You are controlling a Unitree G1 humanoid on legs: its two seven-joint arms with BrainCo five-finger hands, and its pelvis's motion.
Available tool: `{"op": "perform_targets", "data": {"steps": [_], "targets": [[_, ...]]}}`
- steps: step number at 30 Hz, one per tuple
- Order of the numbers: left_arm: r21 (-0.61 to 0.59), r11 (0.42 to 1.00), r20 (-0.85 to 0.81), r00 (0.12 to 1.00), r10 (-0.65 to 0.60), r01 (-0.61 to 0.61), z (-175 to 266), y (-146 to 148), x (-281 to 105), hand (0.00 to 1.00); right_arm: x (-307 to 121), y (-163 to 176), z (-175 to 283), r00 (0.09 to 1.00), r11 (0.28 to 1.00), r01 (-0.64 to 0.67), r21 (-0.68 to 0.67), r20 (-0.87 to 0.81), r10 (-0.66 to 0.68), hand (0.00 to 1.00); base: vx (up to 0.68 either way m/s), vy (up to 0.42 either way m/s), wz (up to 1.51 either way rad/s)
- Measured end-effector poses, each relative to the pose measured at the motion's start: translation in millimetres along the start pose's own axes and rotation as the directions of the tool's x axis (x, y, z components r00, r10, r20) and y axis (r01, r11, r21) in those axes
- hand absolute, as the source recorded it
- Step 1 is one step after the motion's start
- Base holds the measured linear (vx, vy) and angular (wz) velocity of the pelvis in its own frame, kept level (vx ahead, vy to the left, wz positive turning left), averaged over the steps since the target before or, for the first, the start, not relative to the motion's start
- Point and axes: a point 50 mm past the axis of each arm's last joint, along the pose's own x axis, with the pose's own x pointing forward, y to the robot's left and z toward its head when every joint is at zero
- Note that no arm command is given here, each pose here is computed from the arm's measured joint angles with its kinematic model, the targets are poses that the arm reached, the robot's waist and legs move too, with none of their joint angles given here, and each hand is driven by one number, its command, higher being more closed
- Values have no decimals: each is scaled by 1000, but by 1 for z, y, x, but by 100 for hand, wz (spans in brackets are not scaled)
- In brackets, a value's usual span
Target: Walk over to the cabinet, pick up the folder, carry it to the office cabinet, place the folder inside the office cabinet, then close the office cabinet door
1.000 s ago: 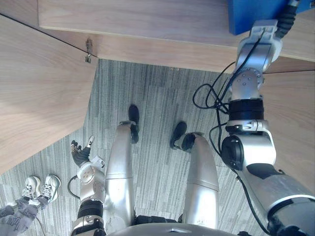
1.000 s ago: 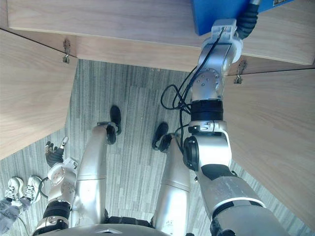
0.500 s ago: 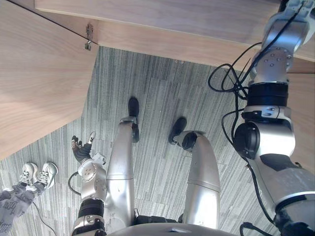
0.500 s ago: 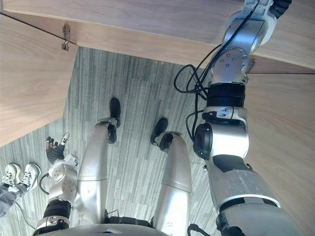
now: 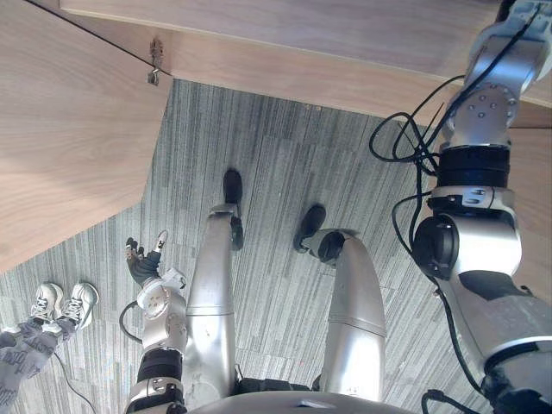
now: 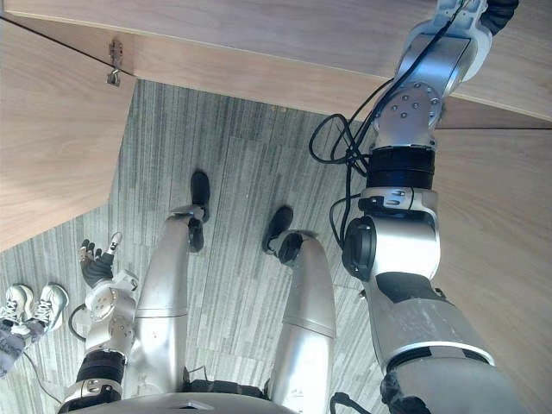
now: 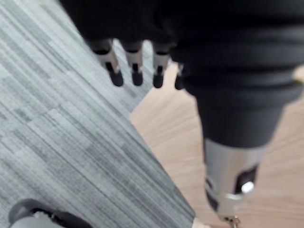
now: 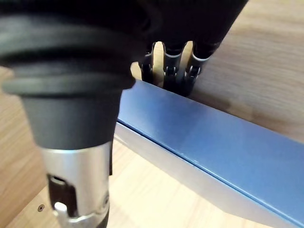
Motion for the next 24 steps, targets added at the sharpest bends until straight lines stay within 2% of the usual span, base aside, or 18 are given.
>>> {"op": "perform_targets", "data": {"steps": [7, 13, 14, 18, 20, 24], "targets": [[23, 1000, 18, 1000, 1, -2, 5, 5, 5, 0, -2, -10, -1, 996, 950, -94, -299, -31, 89, 0, -22, 14, -7], [38, 999, 12, 1000, -19, 19, 5, 8, 6, 0, 1, -20, 7, 981, 828, -195, -525, -95, 171, 0, -19, 16, -10], [44, 999, 12, 1000, -20, 20, 6, 9, 7, 0, 2, -21, 8, 976, 790, -216, -573, -109, 188, 0, -11, 16, -5], [59, 998, 19, 999, -27, 26, 10, 11, 9, 0, 2, -24, 10, 966, 717, -258, -648, -144, 216, 0, -12, 17, -8], [69, 997, 26, 999, -32, 31, 12, 13, 11, 0, 0, -33, 9, 958, 657, -284, -698, -187, 216, 0, -21, 13, -4], [84, 995, 21, 999, -48, 46, 14, 15, 14, 0, -2, -35, 5, 940, 597, -341, -726, -244, 239, 0, -18, 11, -10]]}}
